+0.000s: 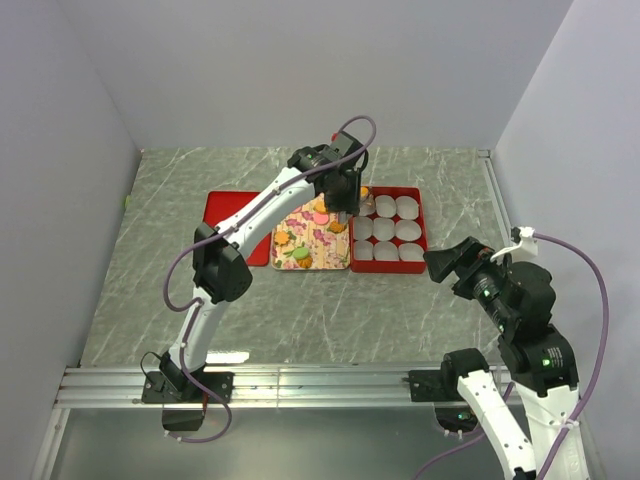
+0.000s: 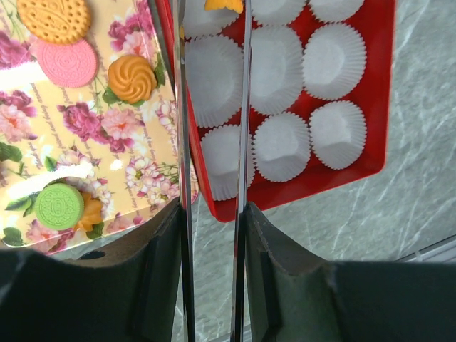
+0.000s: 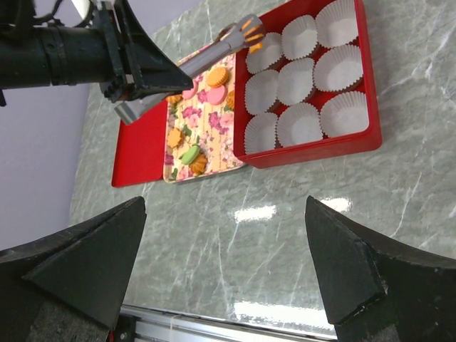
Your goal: Pack the cookies
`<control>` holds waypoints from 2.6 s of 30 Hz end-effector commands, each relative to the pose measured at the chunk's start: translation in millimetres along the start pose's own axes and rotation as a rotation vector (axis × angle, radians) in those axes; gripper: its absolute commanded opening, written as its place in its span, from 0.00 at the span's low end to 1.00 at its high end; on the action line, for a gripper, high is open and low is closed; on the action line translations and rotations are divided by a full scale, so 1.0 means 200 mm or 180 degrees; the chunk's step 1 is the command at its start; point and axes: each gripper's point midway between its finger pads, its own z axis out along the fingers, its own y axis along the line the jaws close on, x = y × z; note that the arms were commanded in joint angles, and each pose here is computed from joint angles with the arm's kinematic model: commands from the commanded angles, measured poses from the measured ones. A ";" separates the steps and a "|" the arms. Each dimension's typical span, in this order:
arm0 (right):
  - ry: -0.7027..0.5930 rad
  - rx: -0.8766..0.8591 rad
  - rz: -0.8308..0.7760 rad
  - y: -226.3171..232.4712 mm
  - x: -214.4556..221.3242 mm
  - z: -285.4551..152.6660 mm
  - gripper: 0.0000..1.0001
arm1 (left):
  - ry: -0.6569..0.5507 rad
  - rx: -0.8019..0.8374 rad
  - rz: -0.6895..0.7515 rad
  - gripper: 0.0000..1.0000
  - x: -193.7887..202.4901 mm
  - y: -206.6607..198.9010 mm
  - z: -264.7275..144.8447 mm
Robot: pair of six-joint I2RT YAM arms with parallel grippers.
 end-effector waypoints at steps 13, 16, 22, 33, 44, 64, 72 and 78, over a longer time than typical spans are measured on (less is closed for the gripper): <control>0.0116 -0.0072 0.0005 0.01 0.05 0.03 0.99 | -0.0237 -0.0040 0.0024 0.35 -0.08 0.01 -0.04; 0.0144 -0.0092 0.0006 0.01 0.06 0.03 0.99 | -0.0245 -0.0034 0.0014 0.39 -0.08 0.00 -0.04; 0.0174 -0.0106 0.0033 0.02 0.07 0.02 0.99 | -0.0274 -0.0024 -0.0008 0.44 -0.10 -0.01 -0.05; 0.0231 -0.0122 0.0062 0.01 0.10 0.02 0.98 | -0.0297 -0.0012 -0.0038 0.48 -0.10 0.00 -0.10; 0.0253 -0.0112 0.0043 0.01 0.11 0.03 0.98 | -0.0713 -0.0013 -0.0296 0.49 -0.26 0.15 -0.52; 0.0390 0.0044 0.0009 -0.03 0.13 0.07 0.98 | -0.0192 -0.0723 -0.0030 0.58 -0.06 0.50 -0.21; 0.0416 0.0099 -0.0021 -0.04 0.14 0.08 0.98 | -0.0034 -0.0649 0.0019 0.58 0.00 0.47 -0.12; 0.0443 0.0143 -0.0032 -0.06 0.15 0.09 0.98 | 0.0048 -0.0706 0.0077 0.58 0.04 0.46 -0.06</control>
